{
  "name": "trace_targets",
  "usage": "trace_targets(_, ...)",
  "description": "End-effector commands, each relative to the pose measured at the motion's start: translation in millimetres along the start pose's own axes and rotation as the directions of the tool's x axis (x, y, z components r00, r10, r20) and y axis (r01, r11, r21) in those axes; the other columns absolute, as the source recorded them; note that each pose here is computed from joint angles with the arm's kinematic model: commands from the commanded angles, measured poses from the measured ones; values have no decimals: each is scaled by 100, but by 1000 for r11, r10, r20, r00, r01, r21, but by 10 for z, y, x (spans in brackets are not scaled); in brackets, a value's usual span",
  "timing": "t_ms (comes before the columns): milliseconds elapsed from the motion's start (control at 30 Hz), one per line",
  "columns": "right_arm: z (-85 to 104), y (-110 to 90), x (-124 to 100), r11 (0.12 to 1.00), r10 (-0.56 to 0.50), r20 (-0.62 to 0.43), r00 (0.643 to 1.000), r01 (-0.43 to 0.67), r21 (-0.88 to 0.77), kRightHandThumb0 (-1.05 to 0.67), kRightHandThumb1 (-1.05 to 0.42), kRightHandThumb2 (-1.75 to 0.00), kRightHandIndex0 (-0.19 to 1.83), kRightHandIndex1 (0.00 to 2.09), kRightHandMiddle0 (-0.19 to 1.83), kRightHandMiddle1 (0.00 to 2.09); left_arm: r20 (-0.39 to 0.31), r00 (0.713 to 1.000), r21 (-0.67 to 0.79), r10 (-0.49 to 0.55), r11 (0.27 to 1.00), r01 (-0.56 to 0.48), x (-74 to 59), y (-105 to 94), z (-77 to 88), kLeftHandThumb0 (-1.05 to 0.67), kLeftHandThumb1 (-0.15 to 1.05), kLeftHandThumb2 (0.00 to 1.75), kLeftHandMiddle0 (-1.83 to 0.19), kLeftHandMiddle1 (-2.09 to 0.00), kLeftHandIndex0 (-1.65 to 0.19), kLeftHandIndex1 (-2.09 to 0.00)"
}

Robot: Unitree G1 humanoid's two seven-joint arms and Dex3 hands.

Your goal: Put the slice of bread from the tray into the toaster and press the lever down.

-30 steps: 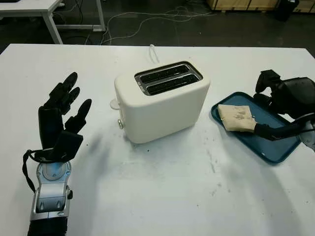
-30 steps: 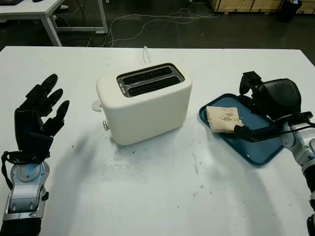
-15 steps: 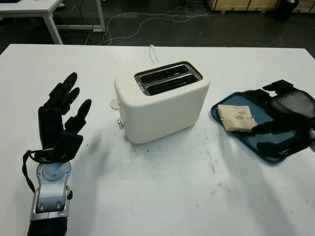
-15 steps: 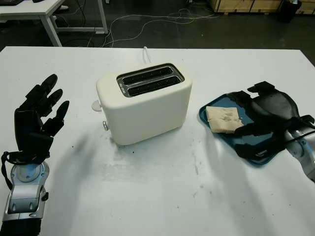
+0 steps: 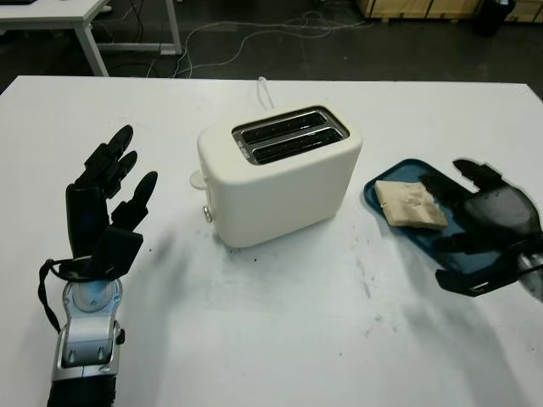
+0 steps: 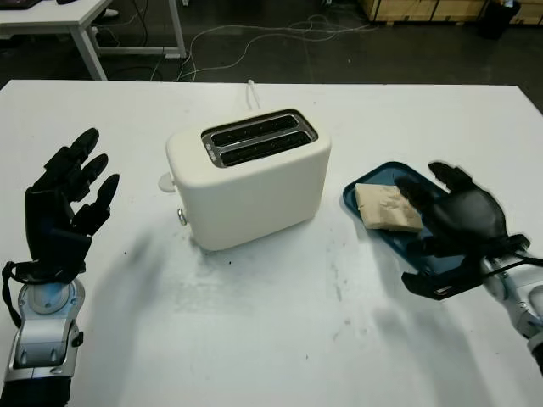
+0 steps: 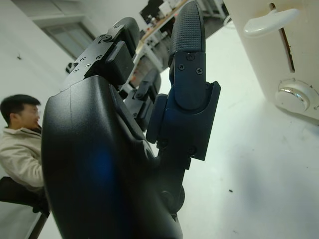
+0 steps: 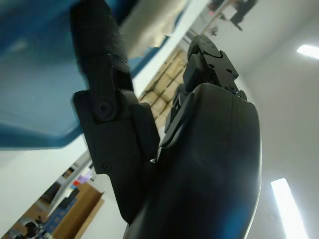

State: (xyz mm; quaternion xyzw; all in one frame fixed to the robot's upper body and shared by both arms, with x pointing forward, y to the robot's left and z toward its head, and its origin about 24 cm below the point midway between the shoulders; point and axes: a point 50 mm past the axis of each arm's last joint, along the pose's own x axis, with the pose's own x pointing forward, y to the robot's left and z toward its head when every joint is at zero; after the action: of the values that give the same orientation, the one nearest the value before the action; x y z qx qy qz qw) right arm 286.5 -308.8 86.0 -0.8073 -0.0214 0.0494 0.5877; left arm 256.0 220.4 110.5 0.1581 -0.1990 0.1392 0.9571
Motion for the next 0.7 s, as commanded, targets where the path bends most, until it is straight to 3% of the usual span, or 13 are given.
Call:
trace_targets(0,25,25,43,1000,-20,-5,1000,20,-1,-91,-92,-18,5,9,18,0,4,1000,6,1,1000,-1,-10,18,4,-69,92,27,-60,0,-50,0)
trace_targets(267,54,65,86,999,-46,15,999,47,-27,-84,-92,-24,1,26,25,8,0,1000,4,3,1000,-3,-12,15,-2,-71,92,27,-59,0,-50,0)
trace_targets(300,54,66,88,998,-53,21,998,54,-30,-83,-92,-22,0,31,25,14,1,1000,5,3,1000,-3,-11,15,-1,-71,92,27,-59,0,-49,0)
trace_targets(333,53,68,91,998,-51,23,998,51,-35,-82,-92,-23,0,35,14,41,2,1000,6,3,1000,-3,-12,16,-2,-70,92,27,-59,0,-50,0)
trace_targets(367,53,68,97,998,-45,24,999,46,-43,-81,-92,-25,0,35,7,55,2,1000,10,3,1000,-3,-11,16,-2,-70,92,27,-59,0,-50,0)
trace_targets(433,54,64,107,998,-45,26,999,46,-46,-80,-92,-25,0,39,1,70,4,1000,12,2,1000,-2,-10,17,-6,-70,92,27,-60,0,-50,0)
trace_targets(667,63,5,144,997,-59,40,997,61,-39,-78,-92,-21,0,47,0,81,2,1000,6,0,1000,0,-8,11,6,-71,92,27,-59,0,-49,0)
